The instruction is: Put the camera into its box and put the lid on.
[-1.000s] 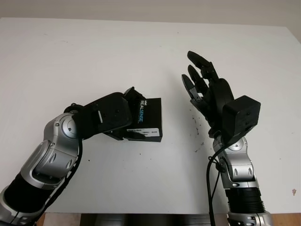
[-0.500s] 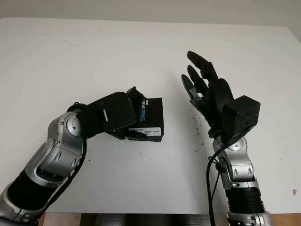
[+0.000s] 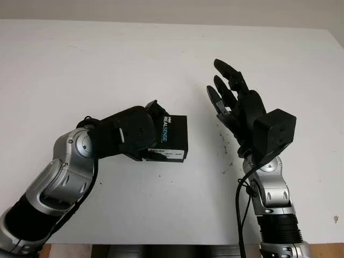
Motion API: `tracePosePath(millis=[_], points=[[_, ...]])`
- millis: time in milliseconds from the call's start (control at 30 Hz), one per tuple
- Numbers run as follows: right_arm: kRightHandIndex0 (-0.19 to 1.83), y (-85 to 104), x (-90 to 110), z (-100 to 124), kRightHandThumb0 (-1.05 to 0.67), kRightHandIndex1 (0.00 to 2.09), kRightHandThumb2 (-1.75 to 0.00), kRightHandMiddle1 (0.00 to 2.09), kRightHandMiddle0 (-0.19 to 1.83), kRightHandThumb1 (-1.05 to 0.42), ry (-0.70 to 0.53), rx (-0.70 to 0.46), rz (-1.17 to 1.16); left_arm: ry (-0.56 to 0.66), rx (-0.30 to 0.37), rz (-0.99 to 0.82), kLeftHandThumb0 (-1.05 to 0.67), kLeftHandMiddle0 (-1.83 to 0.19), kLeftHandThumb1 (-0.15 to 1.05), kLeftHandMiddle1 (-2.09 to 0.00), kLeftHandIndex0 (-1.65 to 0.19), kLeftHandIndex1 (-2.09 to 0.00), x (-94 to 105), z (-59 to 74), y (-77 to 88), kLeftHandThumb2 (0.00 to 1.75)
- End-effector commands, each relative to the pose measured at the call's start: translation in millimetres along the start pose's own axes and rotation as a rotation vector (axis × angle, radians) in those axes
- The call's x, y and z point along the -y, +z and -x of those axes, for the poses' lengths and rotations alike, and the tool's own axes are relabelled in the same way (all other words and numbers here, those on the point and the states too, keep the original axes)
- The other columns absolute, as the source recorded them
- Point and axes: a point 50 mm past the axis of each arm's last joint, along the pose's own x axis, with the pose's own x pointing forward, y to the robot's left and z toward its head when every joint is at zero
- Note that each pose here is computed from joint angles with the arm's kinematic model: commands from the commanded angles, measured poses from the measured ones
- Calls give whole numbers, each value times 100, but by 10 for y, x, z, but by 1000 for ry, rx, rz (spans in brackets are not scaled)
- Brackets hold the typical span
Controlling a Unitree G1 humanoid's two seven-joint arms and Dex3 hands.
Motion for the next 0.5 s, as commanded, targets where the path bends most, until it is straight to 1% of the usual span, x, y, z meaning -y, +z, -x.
tracePosePath(millis=[0,100,467], points=[[20,24,9,14,-62,5,-29,51,2,-105,-3,11,-2,-89,-3,-59,-62,19,105,-9,19,-4,115,-29,46,41],[21,25,8,16,-62,6,-29,52,3,-105,-4,11,-3,-101,-21,-91,-66,19,105,-1,19,0,127,-32,44,41],[21,19,14,15,-63,6,-28,54,2,-105,-7,6,-3,-134,-60,-94,-70,19,105,0,19,0,138,-41,19,40]])
